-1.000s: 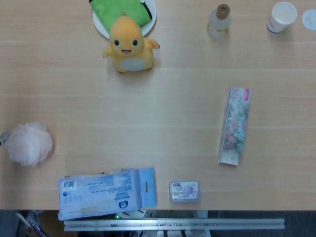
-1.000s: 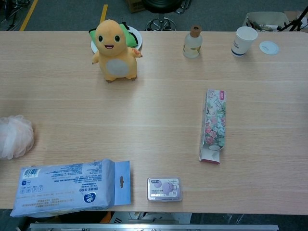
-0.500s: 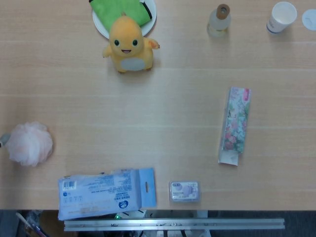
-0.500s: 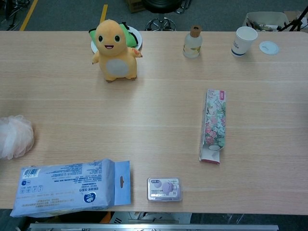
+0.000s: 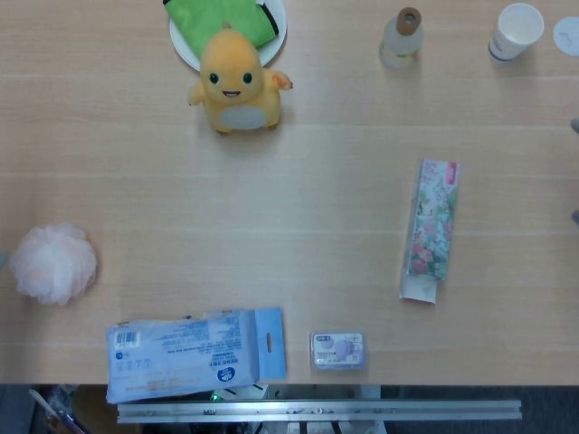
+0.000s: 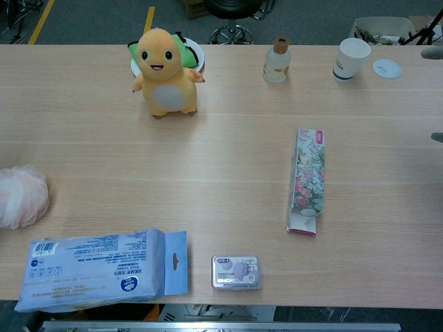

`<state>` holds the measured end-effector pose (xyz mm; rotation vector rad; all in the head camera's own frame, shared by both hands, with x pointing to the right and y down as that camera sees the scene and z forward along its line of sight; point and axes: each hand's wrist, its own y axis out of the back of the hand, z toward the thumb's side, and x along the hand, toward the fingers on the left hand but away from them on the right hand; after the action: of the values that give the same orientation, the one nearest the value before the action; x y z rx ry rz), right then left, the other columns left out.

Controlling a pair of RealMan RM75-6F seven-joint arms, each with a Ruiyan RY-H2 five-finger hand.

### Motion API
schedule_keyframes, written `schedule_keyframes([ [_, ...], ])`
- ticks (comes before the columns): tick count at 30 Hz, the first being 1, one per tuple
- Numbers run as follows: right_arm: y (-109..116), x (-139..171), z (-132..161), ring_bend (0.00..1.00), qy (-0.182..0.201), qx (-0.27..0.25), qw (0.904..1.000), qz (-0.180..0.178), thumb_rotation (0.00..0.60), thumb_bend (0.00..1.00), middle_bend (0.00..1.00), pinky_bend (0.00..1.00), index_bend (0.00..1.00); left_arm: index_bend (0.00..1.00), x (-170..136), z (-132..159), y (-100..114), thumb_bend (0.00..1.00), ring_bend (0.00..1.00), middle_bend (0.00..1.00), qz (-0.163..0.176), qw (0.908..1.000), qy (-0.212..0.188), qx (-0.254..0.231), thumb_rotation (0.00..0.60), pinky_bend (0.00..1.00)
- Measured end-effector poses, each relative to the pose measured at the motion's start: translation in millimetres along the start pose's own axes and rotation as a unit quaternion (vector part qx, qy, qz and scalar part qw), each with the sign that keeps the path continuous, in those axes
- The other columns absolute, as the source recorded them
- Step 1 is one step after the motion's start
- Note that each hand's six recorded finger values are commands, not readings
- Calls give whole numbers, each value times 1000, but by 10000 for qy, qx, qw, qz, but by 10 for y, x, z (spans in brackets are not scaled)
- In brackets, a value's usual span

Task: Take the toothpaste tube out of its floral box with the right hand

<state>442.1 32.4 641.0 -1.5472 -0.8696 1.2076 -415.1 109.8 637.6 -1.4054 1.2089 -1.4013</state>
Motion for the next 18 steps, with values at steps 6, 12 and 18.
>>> schedule_keyframes([
  [6,-57,-95,72,44,255,64,9996,79,600,0,175,191,156,3,8,19,-26,0,0,0,-28,10000,-13,-5,600,192],
  [12,-174,-205,127,44,551,116,9983,136,600,0,175,191,156,3,23,20,-66,0,0,0,-77,10000,4,-12,600,192],
  [18,-396,-334,229,49,937,122,9950,321,600,0,180,191,157,3,28,18,-81,0,0,0,-97,10000,4,-9,600,192],
])
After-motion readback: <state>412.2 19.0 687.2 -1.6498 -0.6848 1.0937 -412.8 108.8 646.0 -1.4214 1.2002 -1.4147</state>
